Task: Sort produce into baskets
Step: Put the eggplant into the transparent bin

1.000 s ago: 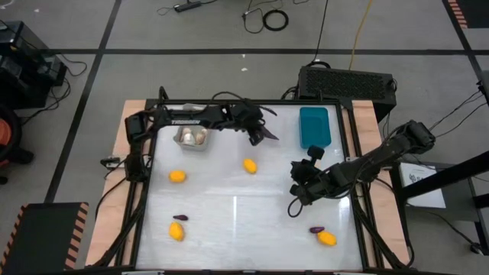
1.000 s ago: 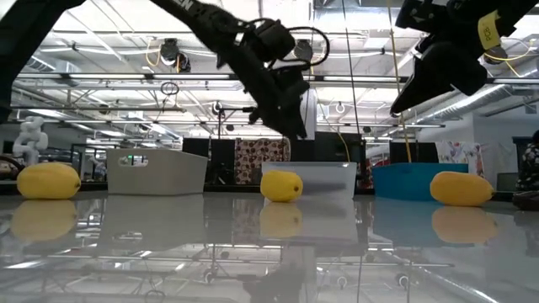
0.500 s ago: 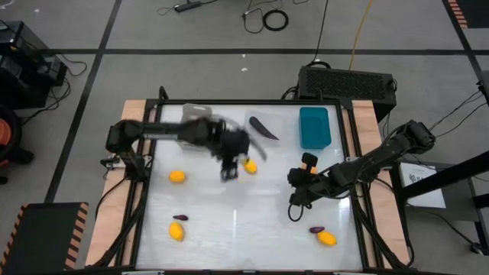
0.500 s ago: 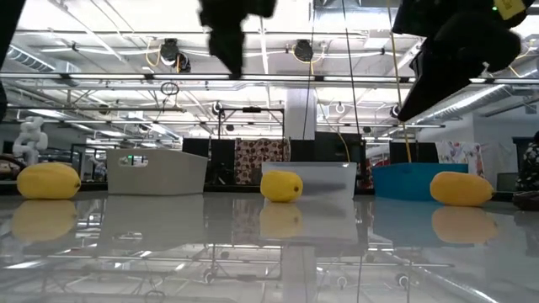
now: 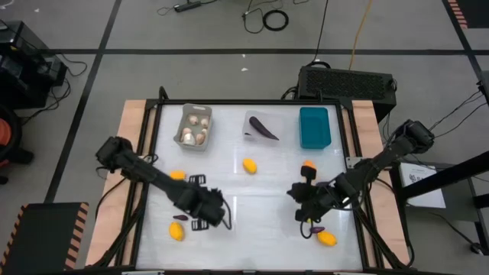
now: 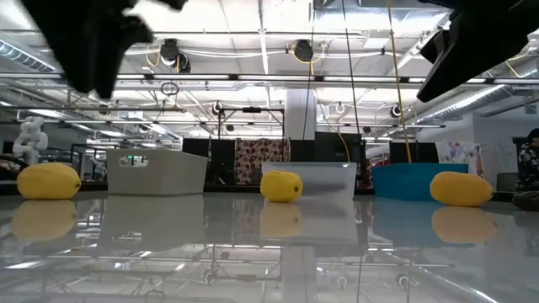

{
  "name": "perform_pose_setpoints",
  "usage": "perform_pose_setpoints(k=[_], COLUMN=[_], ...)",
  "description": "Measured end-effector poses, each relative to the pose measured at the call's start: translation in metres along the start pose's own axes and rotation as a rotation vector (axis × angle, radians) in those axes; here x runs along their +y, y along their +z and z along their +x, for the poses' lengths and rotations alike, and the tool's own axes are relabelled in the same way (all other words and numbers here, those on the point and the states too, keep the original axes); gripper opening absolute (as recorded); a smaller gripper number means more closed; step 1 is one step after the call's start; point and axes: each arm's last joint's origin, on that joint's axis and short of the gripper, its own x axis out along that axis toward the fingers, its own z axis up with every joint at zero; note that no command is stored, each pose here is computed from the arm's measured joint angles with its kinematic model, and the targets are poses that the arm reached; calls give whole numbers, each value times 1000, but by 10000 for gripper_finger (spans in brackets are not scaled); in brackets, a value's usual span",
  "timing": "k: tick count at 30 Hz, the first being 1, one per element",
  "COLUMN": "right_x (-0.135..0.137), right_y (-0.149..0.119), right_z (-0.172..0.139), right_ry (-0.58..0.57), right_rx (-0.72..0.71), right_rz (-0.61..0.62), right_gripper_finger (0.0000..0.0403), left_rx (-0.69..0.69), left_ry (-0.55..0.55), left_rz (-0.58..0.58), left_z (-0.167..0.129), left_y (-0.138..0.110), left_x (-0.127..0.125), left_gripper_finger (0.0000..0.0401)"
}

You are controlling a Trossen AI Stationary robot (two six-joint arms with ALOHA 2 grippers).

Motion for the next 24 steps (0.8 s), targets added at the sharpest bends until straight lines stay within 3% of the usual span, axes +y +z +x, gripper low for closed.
perform_pose_setpoints(k=[11, 24], right_x=[7, 21], right_y=[-2, -9], right_z=[-4, -13], right_ry=[31, 88], right_rx=[-14, -34], right_rz=[45, 54], right_gripper_finger=[0, 0], left_rx=[164, 186], left_ry=[-33, -86], left_rz=[-119, -77], left_z=[50, 66], left_y=[-40, -56], left_x=[-18, -30], left_gripper_finger=[171, 171])
